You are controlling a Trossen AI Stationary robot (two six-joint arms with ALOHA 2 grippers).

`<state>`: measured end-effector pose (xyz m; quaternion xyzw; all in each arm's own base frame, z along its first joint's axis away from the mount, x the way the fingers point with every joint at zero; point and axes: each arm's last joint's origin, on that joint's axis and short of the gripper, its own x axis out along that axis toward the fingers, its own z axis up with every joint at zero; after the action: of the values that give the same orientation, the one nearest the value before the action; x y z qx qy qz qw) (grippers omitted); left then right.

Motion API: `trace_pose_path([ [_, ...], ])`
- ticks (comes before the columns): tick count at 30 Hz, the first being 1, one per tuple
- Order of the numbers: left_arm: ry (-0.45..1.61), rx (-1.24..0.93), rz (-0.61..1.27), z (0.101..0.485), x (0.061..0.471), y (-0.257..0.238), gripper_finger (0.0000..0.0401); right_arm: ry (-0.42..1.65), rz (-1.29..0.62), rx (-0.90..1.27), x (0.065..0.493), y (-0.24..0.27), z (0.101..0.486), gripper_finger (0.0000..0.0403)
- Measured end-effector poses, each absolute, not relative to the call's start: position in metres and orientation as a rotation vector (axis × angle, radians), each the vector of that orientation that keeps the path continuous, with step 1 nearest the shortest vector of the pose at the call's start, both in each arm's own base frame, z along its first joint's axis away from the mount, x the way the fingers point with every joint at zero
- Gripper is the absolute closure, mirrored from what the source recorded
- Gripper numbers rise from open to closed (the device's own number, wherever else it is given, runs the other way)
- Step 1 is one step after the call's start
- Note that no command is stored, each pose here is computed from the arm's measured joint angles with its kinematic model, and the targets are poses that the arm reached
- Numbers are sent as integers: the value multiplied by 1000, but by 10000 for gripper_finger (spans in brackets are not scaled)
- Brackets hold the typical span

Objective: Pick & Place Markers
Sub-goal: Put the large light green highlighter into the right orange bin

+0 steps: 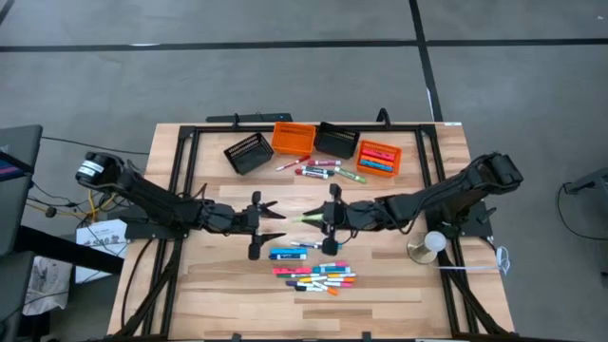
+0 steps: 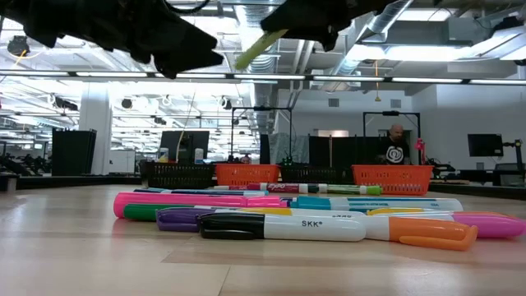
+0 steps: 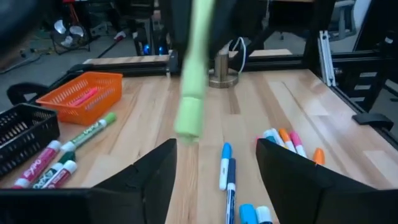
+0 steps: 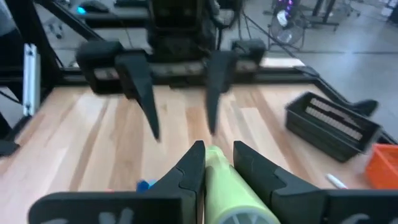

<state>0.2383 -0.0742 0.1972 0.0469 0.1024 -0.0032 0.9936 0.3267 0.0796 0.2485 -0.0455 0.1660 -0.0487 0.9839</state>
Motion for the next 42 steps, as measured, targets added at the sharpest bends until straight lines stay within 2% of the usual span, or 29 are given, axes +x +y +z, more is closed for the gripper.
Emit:
trace_pose_path([
  [10, 214, 67, 118, 214, 230, -37, 180, 379, -168, -73, 290, 47, 287, 346],
  [17, 255, -47, 96, 205, 238, -19, 180, 496, -300, -1, 258, 13, 298, 346],
  [25, 295, -44, 99, 196, 242, -18, 180, 698, -489, 102, 234, -23, 287, 346],
  [31, 289, -43, 99, 196, 242, -18, 180, 781, -700, 171, 223, -46, 278, 346],
  [36, 290, -44, 98, 196, 242, -19, 180, 793, -817, 261, 215, -65, 273, 346],
  [42, 290, -44, 98, 196, 242, -19, 180, 779, -958, 380, 202, -87, 245, 346],
])
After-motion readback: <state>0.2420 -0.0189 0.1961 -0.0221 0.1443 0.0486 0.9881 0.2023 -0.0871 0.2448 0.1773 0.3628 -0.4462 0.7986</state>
